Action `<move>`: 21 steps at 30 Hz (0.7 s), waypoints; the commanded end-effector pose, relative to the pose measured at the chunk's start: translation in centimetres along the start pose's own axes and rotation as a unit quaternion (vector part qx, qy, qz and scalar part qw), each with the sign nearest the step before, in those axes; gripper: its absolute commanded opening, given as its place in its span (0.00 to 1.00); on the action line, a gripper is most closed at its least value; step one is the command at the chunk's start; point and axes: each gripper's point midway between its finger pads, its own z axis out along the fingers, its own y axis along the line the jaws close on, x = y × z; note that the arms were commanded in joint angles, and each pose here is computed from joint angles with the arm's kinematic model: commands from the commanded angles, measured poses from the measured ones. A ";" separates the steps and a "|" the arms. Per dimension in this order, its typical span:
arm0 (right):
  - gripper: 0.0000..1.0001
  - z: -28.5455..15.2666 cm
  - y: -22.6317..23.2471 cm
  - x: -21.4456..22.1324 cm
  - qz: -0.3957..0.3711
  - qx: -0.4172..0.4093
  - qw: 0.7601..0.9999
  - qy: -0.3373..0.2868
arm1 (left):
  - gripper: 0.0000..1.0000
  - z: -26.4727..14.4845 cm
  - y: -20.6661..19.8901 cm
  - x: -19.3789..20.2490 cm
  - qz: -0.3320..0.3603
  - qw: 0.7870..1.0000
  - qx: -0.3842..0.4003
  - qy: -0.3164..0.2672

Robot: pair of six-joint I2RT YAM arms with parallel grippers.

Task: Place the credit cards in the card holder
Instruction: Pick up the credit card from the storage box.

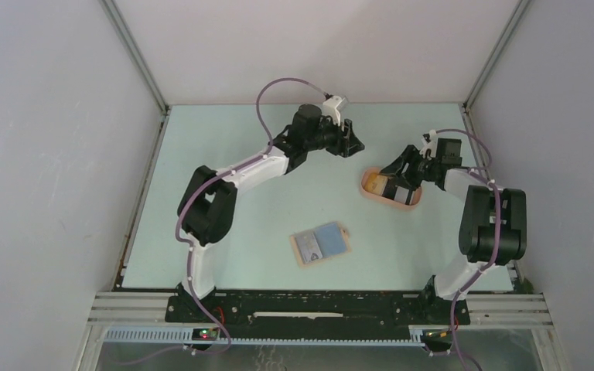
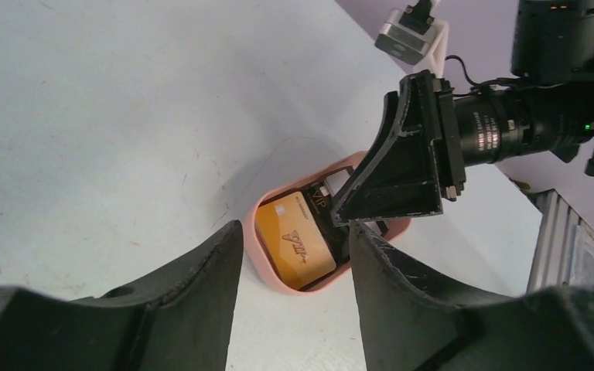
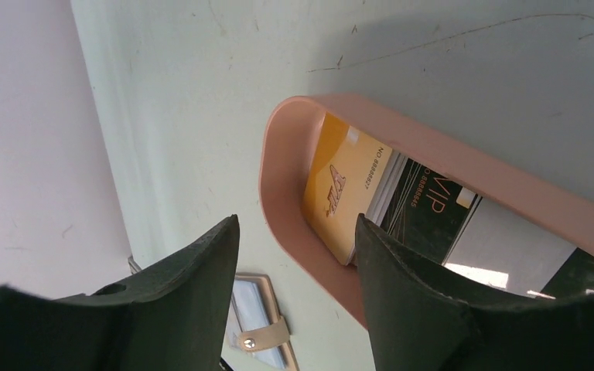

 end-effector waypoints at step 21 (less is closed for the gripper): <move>0.72 3.0 -1.4 0.6 0.004 0.057 0.998 0.035 | 0.54 2.4 0.9 3.5 0.035 0.990 -0.023 0.132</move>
